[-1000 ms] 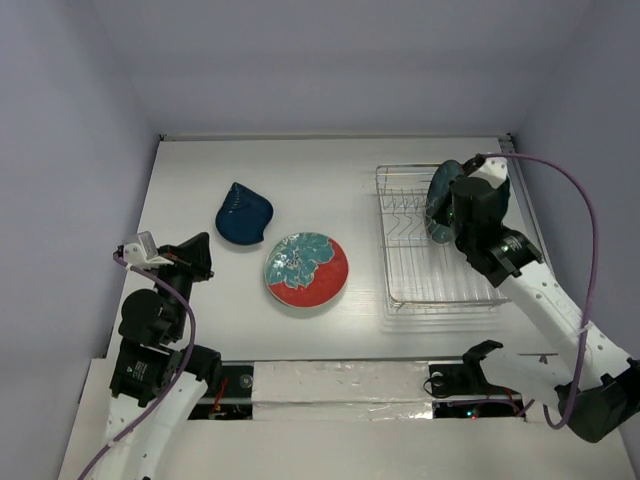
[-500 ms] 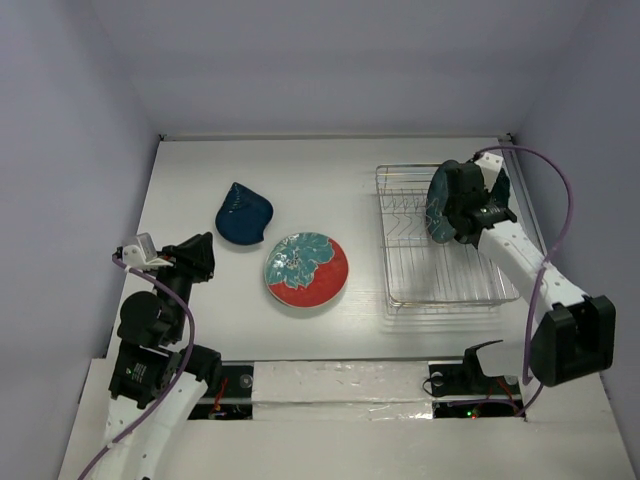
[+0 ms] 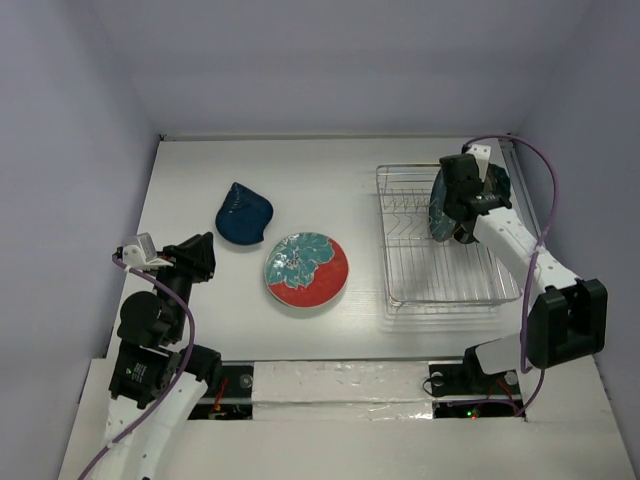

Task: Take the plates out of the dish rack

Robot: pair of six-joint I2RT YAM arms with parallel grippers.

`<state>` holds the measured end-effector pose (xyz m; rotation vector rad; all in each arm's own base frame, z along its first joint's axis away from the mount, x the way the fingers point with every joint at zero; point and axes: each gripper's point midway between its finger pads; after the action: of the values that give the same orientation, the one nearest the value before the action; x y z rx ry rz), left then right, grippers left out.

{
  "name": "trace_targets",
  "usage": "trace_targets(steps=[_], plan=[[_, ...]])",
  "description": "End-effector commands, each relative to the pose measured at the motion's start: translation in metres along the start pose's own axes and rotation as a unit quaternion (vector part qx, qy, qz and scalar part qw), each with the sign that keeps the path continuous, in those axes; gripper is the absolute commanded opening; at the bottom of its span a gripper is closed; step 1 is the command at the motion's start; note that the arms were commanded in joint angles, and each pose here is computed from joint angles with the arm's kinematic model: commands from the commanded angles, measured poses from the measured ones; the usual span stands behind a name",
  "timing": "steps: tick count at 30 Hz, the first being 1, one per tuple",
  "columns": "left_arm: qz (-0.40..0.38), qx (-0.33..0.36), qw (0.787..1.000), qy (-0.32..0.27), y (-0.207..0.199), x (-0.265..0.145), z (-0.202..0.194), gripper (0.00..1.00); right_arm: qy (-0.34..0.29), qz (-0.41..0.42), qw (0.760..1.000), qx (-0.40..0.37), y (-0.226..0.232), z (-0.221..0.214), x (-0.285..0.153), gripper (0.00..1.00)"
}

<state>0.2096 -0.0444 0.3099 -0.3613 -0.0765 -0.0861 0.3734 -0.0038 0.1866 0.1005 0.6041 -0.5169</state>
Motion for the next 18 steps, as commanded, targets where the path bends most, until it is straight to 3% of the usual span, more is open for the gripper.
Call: trace_targets(steps=[1,8,18], plan=[[-0.012,-0.001,1.0,-0.021,-0.006,-0.002,0.013,0.27,-0.097,-0.035,0.994,0.042,-0.027,0.075,-0.037,0.0],[-0.012,-0.002,1.0,-0.019,-0.005,-0.001,0.012,0.27,-0.13,0.06,0.986,0.087,-0.012,0.115,-0.077,0.0],[-0.01,-0.001,1.0,-0.014,-0.005,0.0,0.01,0.27,-0.194,0.213,0.946,0.15,-0.007,0.149,-0.155,0.0]])
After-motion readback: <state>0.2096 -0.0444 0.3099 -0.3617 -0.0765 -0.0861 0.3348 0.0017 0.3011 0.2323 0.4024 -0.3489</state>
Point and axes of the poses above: each gripper's point midway between its finger pads, its own x axis out along the fingers, its own y axis along the line the jaws close on, z = x × y, and after that the axes turned 9 degrees about x, right-handed
